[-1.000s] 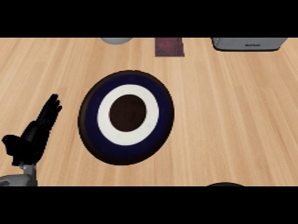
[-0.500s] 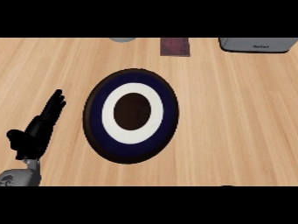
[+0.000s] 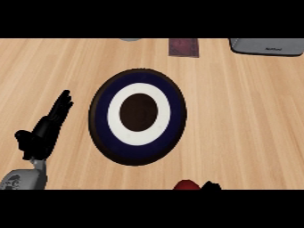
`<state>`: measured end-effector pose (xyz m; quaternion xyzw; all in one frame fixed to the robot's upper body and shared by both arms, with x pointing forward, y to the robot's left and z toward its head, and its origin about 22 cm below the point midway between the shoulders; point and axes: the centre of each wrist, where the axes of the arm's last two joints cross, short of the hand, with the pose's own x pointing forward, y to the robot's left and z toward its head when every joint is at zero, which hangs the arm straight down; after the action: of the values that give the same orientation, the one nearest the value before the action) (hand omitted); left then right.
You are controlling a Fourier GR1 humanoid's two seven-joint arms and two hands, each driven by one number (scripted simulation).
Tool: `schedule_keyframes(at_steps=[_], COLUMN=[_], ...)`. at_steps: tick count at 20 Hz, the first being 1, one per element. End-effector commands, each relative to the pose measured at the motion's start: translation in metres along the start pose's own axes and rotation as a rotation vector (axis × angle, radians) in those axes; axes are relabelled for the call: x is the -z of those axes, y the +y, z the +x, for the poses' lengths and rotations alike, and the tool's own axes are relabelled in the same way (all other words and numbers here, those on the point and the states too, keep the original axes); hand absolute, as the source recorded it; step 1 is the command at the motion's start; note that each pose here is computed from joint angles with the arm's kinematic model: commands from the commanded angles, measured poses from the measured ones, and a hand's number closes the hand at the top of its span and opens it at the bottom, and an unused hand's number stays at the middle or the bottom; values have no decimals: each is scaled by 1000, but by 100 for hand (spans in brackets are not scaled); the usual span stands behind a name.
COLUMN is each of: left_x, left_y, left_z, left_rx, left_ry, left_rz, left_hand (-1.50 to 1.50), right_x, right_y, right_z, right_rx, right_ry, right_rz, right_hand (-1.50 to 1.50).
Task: Pick the tomato from the plate and place it in the plate
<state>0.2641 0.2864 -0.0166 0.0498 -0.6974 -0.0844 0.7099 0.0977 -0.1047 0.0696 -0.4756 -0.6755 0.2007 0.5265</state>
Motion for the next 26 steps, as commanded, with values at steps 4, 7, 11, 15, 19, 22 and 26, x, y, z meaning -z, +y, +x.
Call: schedule_keyframes(at_steps=[4,7,11,15,19,22,26], left_x=[4,4,6,7,0,1,-13], left_y=[-7,3,-12,-7,6,7,19], left_z=[1,0,0,-1,-2,-1,-5], left_rx=[-2,1,0,-7,-10,-3,6], left_ry=[-8,9,-9,16,19,29,23], left_rz=[-20,-9,-18,-12,2,6,27], left_hand=[0,0,0,0,0,0,0], right_x=[38,51,77,108,114,119,92], right_y=[28,37,57,65,75,71,82], right_z=[30,30,41,49,45,47,23], right_rx=[274,251,318,473,631,778,826], right_ry=[155,222,276,260,296,334,322], right_rz=[-89,-58,-53,-179,-268,-306,-376], right_hand=[-150,-150,-150,-150,-150,-150,-150])
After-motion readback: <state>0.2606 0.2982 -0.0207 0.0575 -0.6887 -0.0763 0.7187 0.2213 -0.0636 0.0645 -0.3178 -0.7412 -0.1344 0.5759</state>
